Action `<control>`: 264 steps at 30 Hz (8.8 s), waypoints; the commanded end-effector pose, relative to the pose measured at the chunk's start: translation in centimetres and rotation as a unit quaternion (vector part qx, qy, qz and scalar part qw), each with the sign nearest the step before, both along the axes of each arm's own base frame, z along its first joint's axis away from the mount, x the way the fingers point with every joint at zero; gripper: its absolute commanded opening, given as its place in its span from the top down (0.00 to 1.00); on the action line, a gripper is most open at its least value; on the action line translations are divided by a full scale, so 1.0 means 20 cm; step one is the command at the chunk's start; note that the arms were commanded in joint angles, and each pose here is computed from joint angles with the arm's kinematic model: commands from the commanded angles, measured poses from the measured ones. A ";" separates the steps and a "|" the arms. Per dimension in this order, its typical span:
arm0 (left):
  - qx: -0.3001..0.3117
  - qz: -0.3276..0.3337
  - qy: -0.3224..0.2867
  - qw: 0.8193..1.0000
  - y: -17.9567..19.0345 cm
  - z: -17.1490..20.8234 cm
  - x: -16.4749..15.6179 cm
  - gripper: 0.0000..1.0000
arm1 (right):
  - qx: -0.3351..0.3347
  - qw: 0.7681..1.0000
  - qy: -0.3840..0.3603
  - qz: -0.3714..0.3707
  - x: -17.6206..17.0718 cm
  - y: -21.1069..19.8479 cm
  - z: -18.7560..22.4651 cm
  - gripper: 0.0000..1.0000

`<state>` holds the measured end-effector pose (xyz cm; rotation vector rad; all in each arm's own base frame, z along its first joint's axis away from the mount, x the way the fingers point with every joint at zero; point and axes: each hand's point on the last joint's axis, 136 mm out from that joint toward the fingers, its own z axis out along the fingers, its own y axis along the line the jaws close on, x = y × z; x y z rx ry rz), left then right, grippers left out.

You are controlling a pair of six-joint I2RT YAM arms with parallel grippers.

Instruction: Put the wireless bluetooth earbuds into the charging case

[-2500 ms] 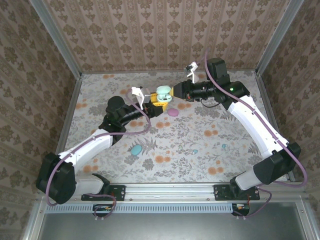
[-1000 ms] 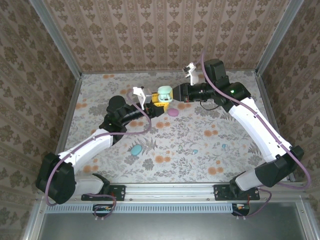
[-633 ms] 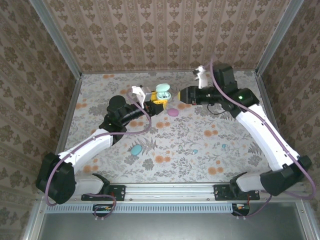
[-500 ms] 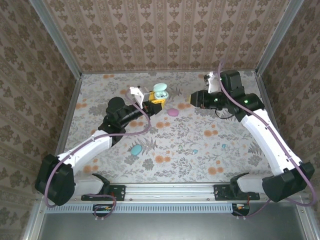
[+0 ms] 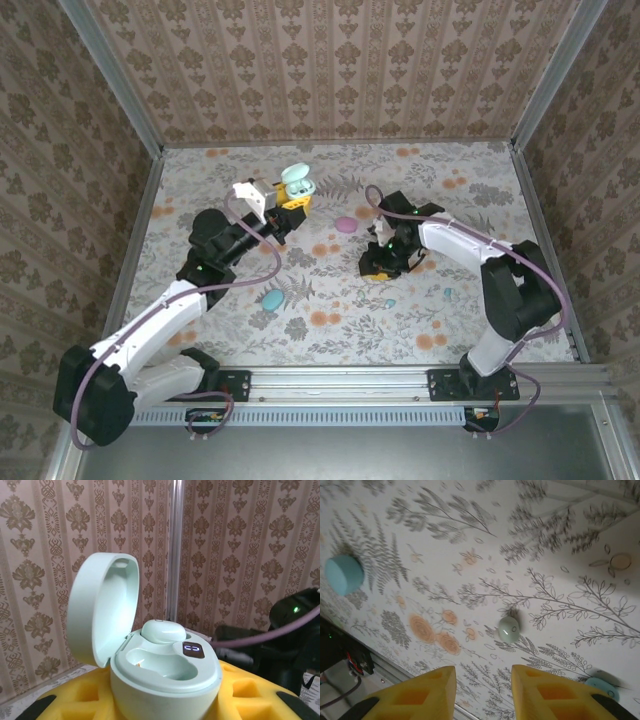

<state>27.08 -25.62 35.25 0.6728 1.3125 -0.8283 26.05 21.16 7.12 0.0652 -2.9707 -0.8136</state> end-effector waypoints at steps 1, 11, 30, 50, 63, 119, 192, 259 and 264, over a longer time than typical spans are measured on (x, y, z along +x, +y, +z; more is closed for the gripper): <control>0.008 0.013 -0.003 1.000 0.03 -0.01 0.00 0.67 | 0.031 0.999 0.019 -0.017 0.00 0.05 -0.05 0.64; 0.012 0.001 0.001 1.000 0.00 -0.02 0.01 0.67 | 0.029 0.998 0.053 -0.011 -0.06 0.07 -0.18 0.61; 0.015 -0.006 0.009 1.000 -0.02 -0.03 0.03 0.67 | 0.045 0.996 0.073 0.005 -0.12 0.15 -0.24 0.63; 0.015 -0.012 0.012 1.000 -0.04 -0.03 0.04 0.67 | 0.068 0.995 0.064 0.021 -0.07 0.27 -0.16 0.63; 0.019 0.000 0.011 1.000 -0.02 -0.05 0.05 0.67 | -0.051 0.997 0.052 -0.019 -0.05 0.20 -0.18 0.64; 0.017 0.016 0.012 1.000 0.06 -0.06 0.03 0.67 | -0.202 0.977 0.031 0.067 -0.03 0.25 -0.28 0.71; 0.035 -0.107 -0.005 0.994 -0.36 -0.14 0.03 0.67 | 0.326 0.913 -0.244 -0.003 0.35 0.39 1.37 0.78; 0.026 -0.096 -0.003 0.995 -0.34 -0.12 0.04 0.67 | 0.240 0.921 -0.307 -0.016 0.37 0.36 1.39 0.64; 0.026 -0.095 -0.002 0.995 -0.34 -0.12 0.05 0.67 | 0.245 0.918 -0.312 -0.018 0.37 0.35 1.42 0.63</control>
